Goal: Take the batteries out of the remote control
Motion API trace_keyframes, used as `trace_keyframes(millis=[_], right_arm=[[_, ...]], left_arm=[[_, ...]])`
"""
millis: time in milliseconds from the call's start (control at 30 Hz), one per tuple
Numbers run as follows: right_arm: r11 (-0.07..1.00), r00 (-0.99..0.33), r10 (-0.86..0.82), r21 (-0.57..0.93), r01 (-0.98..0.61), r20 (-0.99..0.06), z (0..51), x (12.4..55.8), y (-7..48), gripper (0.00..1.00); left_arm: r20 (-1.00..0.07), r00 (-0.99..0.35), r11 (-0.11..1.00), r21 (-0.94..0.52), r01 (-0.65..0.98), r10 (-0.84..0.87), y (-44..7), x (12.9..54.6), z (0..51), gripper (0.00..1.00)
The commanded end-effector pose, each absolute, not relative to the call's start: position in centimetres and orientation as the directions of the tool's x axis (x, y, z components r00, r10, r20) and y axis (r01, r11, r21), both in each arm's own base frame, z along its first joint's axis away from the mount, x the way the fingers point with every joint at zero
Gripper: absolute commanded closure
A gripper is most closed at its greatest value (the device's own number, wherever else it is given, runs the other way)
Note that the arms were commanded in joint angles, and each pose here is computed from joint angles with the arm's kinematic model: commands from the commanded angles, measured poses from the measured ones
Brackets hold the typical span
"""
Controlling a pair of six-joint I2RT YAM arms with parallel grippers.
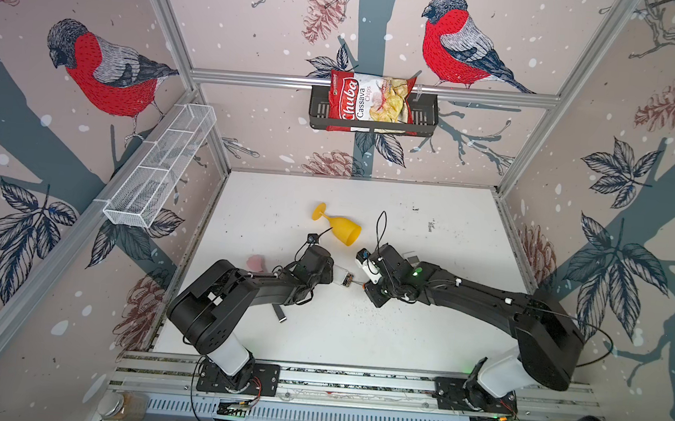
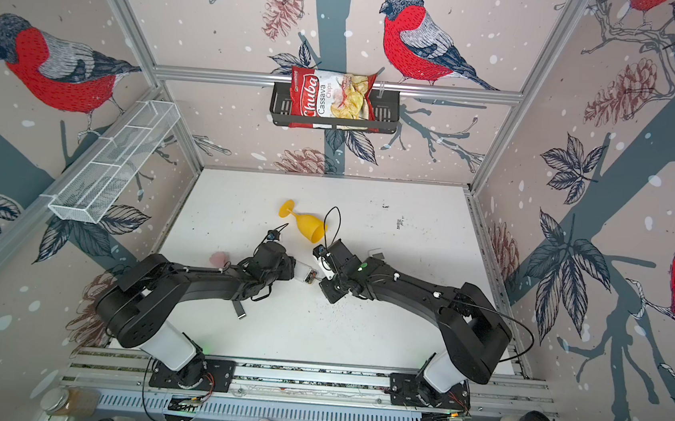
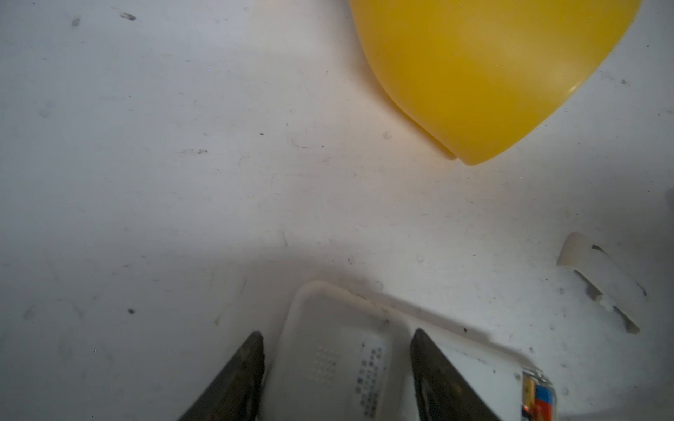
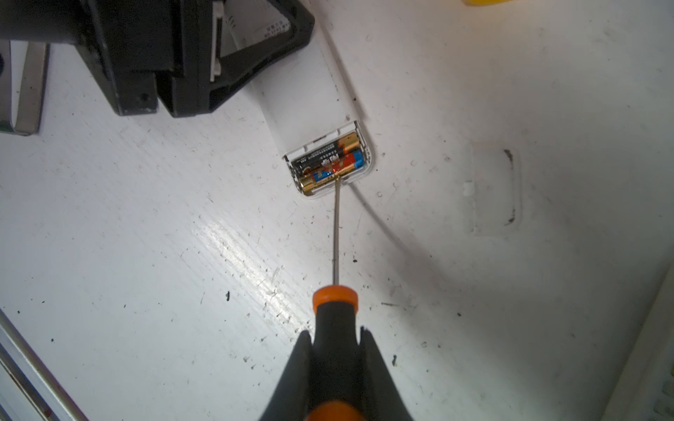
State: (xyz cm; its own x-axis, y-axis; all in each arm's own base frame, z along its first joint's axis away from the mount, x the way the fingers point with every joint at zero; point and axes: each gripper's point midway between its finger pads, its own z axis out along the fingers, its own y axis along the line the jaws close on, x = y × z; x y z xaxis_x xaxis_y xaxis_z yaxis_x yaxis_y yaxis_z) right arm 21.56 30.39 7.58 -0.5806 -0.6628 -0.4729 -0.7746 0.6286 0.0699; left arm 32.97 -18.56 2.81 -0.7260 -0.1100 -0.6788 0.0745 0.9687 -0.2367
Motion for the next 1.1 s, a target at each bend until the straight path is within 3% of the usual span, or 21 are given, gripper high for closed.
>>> trace_keyframes(millis=[0,1067], right_arm=[[0.6,-0.559,-0.678,0.08,-0.796,-0.477,7.5,21.4,31.1,1.0],[0.612,-0.634,-0.505,0.275,-0.742,-0.586,7.2,23.2,30.4,1.0]], left_arm=[[-0.68,-0.727,0.963,-0.248,0.106,-0.095,-19.2,33.0,2.9,0.38],[-0.686,-0.718,0.962,-0.258,0.084,-0.121,-19.0,33.3,3.4,0.4]])
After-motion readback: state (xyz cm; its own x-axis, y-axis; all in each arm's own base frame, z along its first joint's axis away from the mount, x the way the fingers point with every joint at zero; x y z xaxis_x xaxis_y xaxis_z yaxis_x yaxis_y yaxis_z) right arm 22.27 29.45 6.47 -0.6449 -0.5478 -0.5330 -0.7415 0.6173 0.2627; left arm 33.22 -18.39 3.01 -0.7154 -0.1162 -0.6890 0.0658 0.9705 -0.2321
